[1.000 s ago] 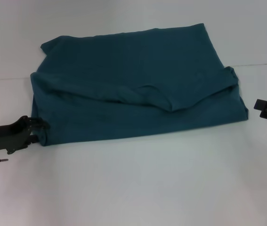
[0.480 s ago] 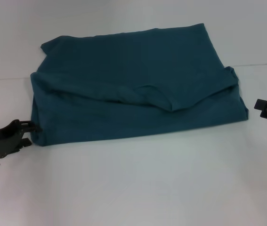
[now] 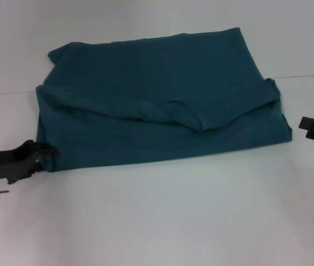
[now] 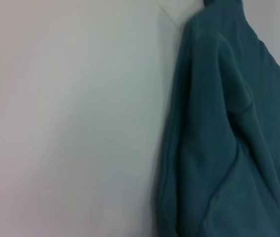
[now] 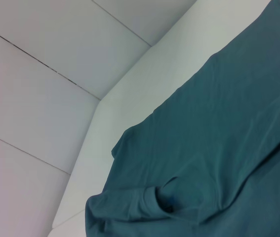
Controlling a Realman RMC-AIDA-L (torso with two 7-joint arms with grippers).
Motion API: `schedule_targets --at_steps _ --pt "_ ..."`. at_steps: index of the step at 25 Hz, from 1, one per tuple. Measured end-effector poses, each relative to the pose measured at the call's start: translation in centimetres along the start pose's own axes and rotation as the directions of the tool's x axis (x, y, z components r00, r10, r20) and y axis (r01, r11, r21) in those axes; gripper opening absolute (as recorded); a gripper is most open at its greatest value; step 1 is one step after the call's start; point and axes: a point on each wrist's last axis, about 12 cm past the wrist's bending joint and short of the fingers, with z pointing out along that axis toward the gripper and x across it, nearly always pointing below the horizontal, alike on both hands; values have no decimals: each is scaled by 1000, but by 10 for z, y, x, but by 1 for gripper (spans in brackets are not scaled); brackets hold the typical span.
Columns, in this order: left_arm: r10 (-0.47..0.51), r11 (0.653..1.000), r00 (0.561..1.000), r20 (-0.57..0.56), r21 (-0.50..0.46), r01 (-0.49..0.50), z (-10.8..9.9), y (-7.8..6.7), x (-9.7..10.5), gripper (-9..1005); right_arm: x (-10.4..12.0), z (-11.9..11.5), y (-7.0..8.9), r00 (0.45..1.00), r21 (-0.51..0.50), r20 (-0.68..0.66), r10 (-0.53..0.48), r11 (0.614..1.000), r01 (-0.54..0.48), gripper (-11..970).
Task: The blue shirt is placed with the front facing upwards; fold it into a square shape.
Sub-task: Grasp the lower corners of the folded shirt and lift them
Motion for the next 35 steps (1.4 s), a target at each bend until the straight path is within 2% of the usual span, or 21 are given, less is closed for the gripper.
schedule_targets --at_steps 5,10,17,22,28,32,35 --pt "29 1000 999 -18 -1 -29 6 -9 -1 426 0 -1 0 1000 -3 0 0 1000 0 583" --pt "39 999 999 -11 7 -39 2 -14 -6 408 -2 -3 0 1000 -5 12 3 1000 -3 583" --pt "48 998 999 -22 -28 -48 3 -10 -5 383 -1 -6 -1 1000 -7 20 9 1000 -9 583" --pt "53 997 998 -27 -48 -54 3 -9 -5 152 -1 -6 -1 1000 -7 21 9 1000 -9 583" --pt "45 998 999 -27 -45 -46 2 -7 -5 -4 -1 -6 -1 1000 -7 21 10 1000 -9 583" --pt "58 997 998 -34 -47 -60 0 -6 -5 -1 -1 -6 -1 1000 -7 20 9 1000 -9 583" --pt "105 993 993 -44 -43 -107 -2 -8 -7 20 -1 -6 -1 1000 -6 20 10 1000 -10 583"
